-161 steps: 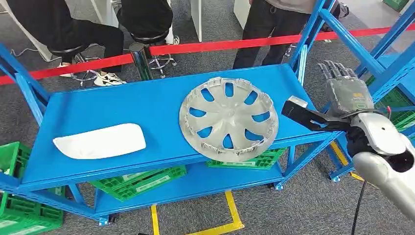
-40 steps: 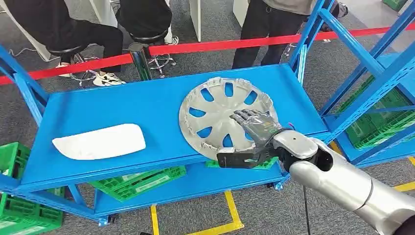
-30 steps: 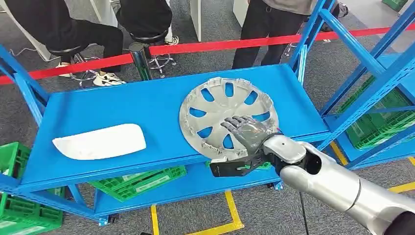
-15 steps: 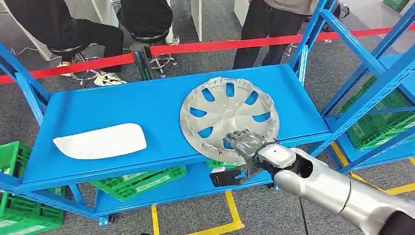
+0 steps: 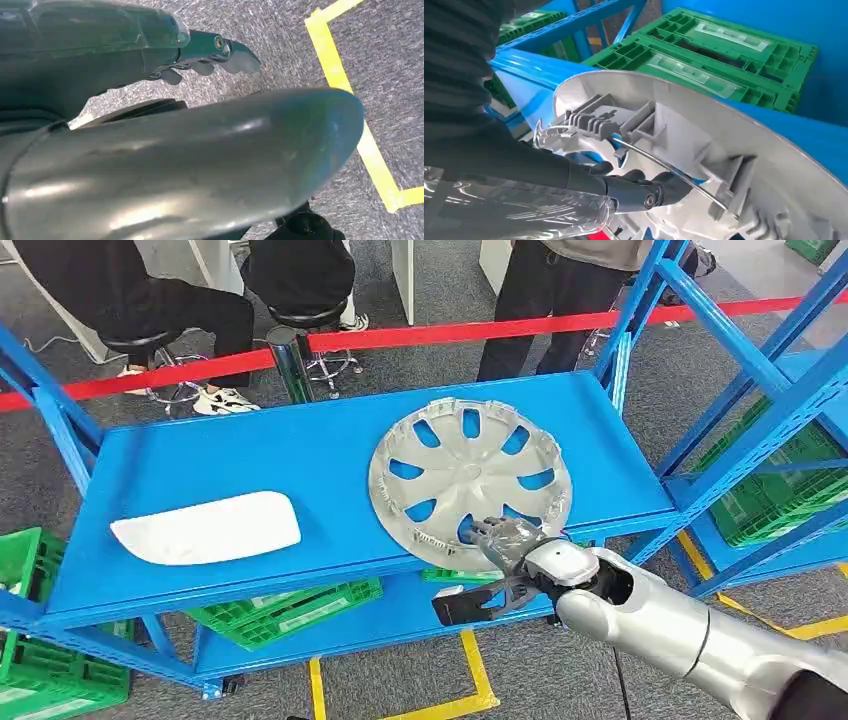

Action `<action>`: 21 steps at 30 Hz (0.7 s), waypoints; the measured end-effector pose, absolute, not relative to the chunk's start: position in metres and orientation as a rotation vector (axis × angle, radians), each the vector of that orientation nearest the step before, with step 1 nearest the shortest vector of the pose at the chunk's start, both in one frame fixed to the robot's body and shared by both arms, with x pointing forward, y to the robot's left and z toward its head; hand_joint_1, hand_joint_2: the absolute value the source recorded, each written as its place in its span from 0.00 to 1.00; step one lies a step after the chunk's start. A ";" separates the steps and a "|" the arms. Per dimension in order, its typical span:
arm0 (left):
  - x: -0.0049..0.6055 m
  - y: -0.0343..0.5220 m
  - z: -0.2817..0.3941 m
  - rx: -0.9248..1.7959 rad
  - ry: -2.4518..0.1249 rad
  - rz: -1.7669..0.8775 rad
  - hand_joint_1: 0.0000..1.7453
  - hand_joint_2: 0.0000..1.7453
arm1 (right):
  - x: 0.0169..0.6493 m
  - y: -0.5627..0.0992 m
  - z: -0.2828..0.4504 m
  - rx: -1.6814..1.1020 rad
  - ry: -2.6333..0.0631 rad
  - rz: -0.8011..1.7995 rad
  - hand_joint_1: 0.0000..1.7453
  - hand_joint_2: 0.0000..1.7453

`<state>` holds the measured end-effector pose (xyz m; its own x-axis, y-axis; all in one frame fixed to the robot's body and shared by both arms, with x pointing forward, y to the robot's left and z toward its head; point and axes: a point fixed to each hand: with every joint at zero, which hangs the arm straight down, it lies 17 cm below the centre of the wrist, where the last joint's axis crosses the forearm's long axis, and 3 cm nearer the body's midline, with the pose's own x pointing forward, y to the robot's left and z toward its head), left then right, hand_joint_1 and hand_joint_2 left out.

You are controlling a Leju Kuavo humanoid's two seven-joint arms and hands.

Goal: Take the parts from the cabinet and place them on the table.

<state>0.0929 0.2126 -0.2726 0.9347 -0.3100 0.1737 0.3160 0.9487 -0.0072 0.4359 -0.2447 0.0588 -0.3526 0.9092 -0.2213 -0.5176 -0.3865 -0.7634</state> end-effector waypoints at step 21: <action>0.087 0.211 -0.273 -0.046 -0.141 -0.324 0.00 0.00 | 0.448 -0.266 0.058 -0.916 -0.687 1.898 1.00 1.00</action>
<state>0.0872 0.2114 -0.2730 0.9383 -0.3137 0.1456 0.3201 0.9471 -0.0219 0.4476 -0.2656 0.0579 -0.3279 0.8891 -0.3193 -0.4788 -0.4478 -0.7551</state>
